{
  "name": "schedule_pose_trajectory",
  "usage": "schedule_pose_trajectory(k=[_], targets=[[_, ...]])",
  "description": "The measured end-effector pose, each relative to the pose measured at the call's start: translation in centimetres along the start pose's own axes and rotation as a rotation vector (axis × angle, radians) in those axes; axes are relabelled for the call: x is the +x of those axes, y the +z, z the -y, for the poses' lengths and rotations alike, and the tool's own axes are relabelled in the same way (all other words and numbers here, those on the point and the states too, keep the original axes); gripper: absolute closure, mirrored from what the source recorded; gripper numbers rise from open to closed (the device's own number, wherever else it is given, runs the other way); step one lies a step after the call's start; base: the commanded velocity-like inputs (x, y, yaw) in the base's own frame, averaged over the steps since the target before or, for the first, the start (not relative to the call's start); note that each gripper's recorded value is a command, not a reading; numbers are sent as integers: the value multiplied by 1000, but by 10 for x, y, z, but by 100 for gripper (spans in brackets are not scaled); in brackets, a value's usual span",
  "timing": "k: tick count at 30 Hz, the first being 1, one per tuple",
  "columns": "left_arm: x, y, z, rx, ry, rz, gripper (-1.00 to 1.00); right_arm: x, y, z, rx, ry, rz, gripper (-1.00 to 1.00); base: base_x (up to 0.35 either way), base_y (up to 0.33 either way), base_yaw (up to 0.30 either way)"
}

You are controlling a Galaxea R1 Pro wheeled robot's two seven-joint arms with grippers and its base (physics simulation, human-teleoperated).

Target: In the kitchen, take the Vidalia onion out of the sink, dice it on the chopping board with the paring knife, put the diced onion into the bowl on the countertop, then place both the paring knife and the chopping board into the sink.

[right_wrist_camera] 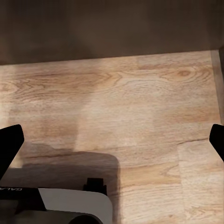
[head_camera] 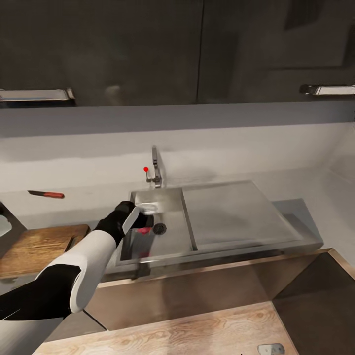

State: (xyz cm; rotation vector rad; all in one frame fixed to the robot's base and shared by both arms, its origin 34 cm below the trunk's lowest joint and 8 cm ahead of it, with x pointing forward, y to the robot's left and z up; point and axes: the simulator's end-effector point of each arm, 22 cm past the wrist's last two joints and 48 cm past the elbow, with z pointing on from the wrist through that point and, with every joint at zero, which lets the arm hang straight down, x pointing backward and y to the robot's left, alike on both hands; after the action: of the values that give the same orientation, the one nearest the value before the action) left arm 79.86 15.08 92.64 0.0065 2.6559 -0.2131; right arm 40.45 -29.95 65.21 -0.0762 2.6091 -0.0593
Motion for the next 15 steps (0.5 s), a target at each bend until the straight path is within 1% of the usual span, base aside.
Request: schedule_pose_trajectory(k=[3, 4, 8, 11, 12, 14, 15], targets=[[-23, -16, 7, 11, 8, 50, 100, -2, 0, 0, 0, 0, 5, -100, 0, 0, 0], [-28, -20, 8, 12, 10, 58, 100, -3, 0, 0, 0, 0, 7, -100, 0, 0, 0], [-61, -55, 17, 27, 26, 115, 100, -6, -1, 1, 1, 0, 14, -100, 0, 0, 0], [-71, -73, 20, 36, 32, 155, 100, -8, -1, 1, 1, 0, 19, -100, 0, 0, 0], [-76, -84, 21, 41, 34, 184, 100, -9, -2, 1, 1, 0, 21, -100, 0, 0, 0], [-87, -108, 24, 51, 38, 265, 100, -10, -2, 1, 2, 1, 24, -100, 0, 0, 0], [-90, -115, 24, 53, 38, 288, 100, -11, -2, 1, 2, 1, 25, -100, 0, 0, 0]])
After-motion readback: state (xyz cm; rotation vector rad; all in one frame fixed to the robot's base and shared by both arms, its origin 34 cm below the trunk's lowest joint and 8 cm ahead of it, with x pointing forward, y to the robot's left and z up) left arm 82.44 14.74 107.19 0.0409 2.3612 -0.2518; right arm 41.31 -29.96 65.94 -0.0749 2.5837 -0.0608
